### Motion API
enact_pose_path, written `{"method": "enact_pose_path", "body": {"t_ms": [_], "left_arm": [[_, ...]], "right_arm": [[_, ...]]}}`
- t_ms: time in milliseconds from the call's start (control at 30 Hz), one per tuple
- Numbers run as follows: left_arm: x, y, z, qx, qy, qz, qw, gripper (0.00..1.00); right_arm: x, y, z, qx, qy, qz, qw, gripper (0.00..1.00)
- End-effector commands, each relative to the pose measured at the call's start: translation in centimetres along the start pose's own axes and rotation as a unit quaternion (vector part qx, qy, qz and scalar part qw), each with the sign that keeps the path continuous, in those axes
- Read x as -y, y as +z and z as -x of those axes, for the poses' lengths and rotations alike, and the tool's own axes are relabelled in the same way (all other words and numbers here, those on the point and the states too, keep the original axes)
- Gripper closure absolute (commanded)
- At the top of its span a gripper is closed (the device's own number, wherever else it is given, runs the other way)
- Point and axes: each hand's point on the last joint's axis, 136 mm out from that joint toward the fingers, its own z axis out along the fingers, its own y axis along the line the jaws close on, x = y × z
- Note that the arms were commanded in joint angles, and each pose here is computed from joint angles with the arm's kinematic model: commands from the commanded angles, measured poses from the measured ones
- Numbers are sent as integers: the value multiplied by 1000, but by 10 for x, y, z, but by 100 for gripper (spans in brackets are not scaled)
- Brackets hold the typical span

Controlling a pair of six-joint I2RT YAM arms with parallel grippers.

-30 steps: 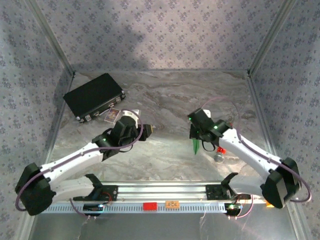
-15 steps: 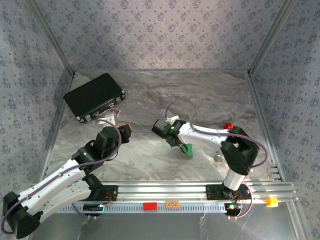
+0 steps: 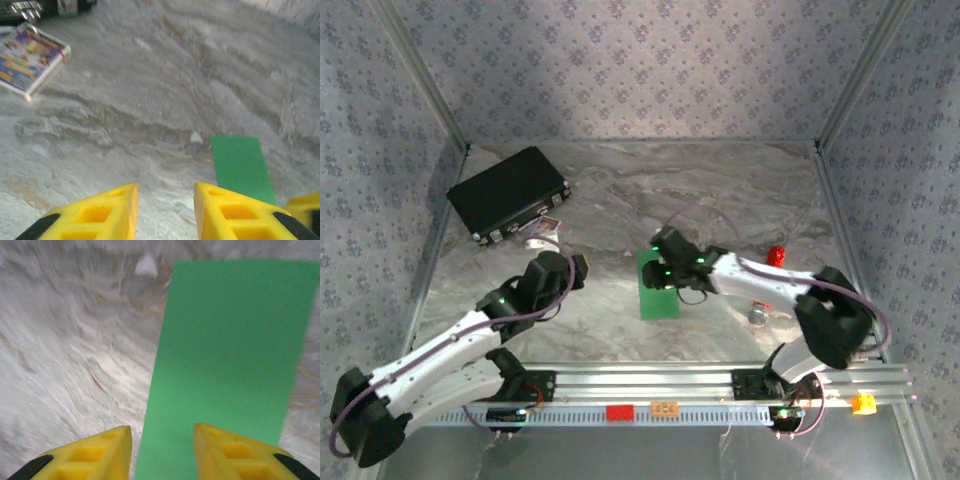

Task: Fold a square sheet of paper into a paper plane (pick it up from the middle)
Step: Turn over the paper at the center of the table.

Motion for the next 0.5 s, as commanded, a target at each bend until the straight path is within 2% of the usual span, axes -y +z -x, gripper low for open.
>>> {"method": "enact_pose_path", "body": {"t_ms": [0,133,267,367,467], "left_arm": [[30,13,-10,-48,10,-52,997,67],[61,35,-39,-135,20,-100,986,69],[85,57,-69,-222,16,-129,966,70],[98,68,-87,-271,10,-147,951,70],[106,75,-98,-298,3,-160,941,70]], "right_arm": [[1,-11,1,19,66,108,992,62],[31,-14,-7,19,128,136,982,74],[38,-9,-16,1,146,151,978,86],[38,0,-21,-20,153,154,976,92],[36,6,-21,-26,159,163,973,96]]}}
